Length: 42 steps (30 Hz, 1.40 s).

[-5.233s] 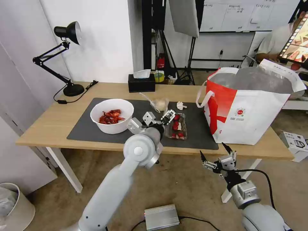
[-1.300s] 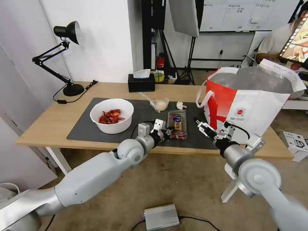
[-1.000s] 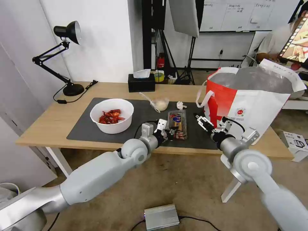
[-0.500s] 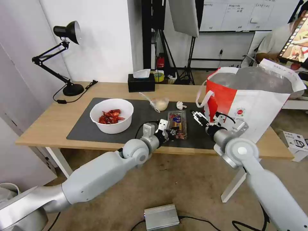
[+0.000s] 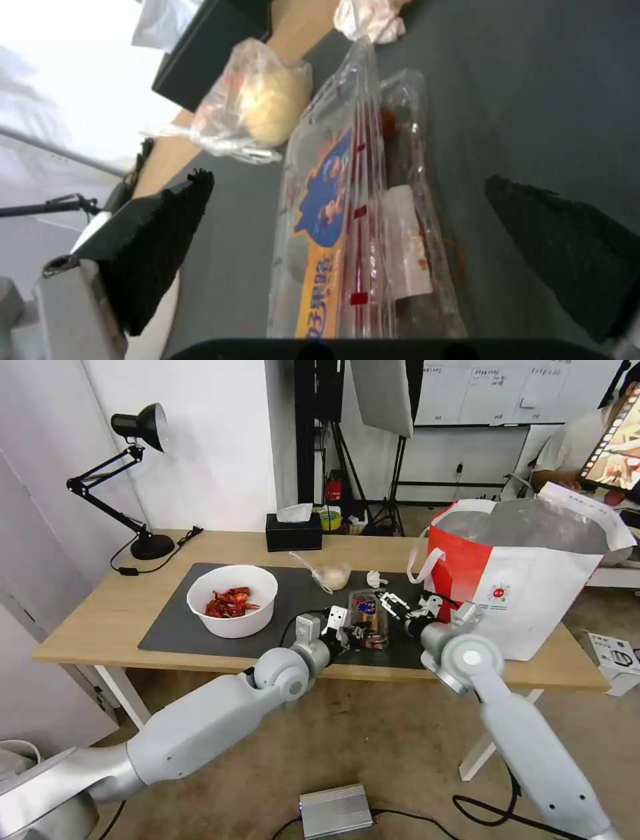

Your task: Pick up the trash from the table and place it into the takeout bag.

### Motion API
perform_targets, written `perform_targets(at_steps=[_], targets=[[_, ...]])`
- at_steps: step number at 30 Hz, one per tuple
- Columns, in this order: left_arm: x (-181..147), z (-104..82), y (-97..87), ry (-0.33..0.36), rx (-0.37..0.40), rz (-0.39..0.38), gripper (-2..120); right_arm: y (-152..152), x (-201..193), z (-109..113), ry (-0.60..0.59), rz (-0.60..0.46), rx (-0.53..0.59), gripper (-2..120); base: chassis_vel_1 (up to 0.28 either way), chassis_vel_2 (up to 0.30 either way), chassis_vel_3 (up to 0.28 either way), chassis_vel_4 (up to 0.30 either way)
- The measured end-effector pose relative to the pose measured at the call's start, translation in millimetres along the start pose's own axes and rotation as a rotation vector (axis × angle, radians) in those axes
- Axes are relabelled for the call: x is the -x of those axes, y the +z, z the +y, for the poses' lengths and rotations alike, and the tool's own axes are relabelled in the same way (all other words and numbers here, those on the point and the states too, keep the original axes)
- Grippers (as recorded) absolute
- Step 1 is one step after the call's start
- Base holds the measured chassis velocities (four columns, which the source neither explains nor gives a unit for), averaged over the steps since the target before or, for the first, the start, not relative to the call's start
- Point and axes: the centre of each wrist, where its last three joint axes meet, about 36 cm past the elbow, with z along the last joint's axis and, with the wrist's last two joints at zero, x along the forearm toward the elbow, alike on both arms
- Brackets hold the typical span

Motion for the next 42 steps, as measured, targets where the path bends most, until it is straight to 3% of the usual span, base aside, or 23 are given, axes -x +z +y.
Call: perform_targets(at_steps=[12,24,42], targets=[[-1,-0.2,-0.1,-0.001,-0.007,-0.004,0,-8,19,0,0.022,0.005,0.004,100,0.000,0.000,0.000,0.000],[-1,0.5,-1.4,0.000,-0.009,-0.006,0,-20,38,16,0.028,0.037,-0.009,100,0.000,0.000,0.000,0.000],[3,-0.5,-2.6,-0.001,-0.016,-0.014,0,-12,52,16,0.058,0.086,0.021,100,0.000,0.000,0.000,0.000]])
